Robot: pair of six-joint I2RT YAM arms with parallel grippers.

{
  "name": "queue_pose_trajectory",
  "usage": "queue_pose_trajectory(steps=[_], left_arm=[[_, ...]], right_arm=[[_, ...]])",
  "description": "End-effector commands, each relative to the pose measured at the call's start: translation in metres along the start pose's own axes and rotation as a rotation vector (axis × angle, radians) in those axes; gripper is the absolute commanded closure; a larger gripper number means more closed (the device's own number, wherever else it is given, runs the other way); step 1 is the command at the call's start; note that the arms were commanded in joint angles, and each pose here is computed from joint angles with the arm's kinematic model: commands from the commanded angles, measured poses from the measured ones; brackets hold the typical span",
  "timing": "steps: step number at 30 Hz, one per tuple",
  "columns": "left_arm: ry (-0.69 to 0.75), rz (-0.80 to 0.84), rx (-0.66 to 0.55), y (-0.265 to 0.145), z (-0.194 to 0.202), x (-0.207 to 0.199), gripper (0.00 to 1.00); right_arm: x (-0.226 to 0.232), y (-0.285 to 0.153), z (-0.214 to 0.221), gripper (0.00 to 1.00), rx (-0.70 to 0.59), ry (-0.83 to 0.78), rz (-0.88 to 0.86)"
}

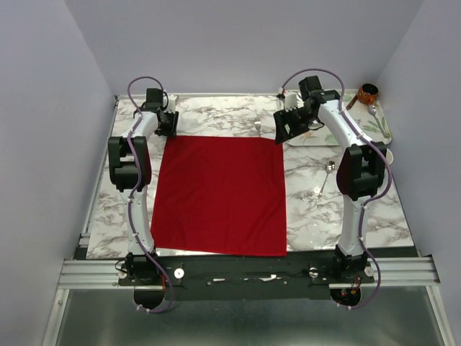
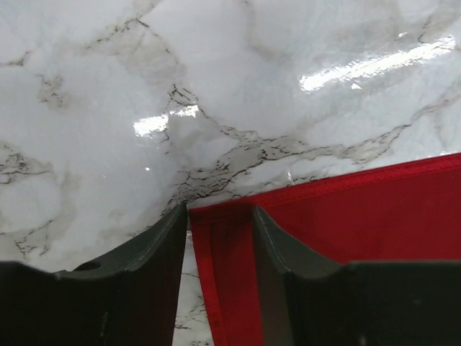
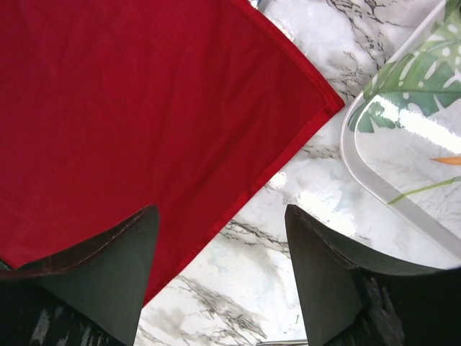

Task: Fold the napkin into a case and place the utensils inside
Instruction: Pick up the flattened napkin from the center of the board.

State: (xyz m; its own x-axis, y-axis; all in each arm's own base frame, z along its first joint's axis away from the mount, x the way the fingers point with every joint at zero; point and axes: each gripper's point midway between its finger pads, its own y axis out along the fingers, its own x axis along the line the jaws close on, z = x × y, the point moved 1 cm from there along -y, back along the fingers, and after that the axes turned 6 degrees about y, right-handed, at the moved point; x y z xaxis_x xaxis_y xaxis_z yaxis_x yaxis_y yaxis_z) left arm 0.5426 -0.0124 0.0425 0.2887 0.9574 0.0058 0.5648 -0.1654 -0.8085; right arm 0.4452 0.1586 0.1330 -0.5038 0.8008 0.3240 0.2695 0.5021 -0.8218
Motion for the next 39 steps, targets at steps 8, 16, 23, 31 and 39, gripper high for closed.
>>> queue_pose_trajectory(steps=[8,16,23,31,39], left_arm=[[-0.001,-0.081,0.153,-0.005,0.041,0.031,0.95],[0.008,-0.044,0.145,-0.010,0.044,0.028,0.98],[0.031,-0.041,0.136,-0.008,0.040,0.020,0.99],[0.025,-0.039,0.140,-0.007,0.043,0.019,0.99],[0.010,-0.034,0.138,-0.007,0.043,0.017,1.00]], right_arm=[[0.003,0.002,0.004,0.24,-0.028,0.080,-0.034],[-0.002,0.021,-0.014,0.35,-0.106,0.142,0.001],[-0.013,0.049,-0.045,0.41,-0.197,0.116,0.128],[-0.032,0.080,-0.063,0.43,-0.228,0.112,0.219],[-0.054,0.102,-0.064,0.46,-0.228,0.146,0.302]])
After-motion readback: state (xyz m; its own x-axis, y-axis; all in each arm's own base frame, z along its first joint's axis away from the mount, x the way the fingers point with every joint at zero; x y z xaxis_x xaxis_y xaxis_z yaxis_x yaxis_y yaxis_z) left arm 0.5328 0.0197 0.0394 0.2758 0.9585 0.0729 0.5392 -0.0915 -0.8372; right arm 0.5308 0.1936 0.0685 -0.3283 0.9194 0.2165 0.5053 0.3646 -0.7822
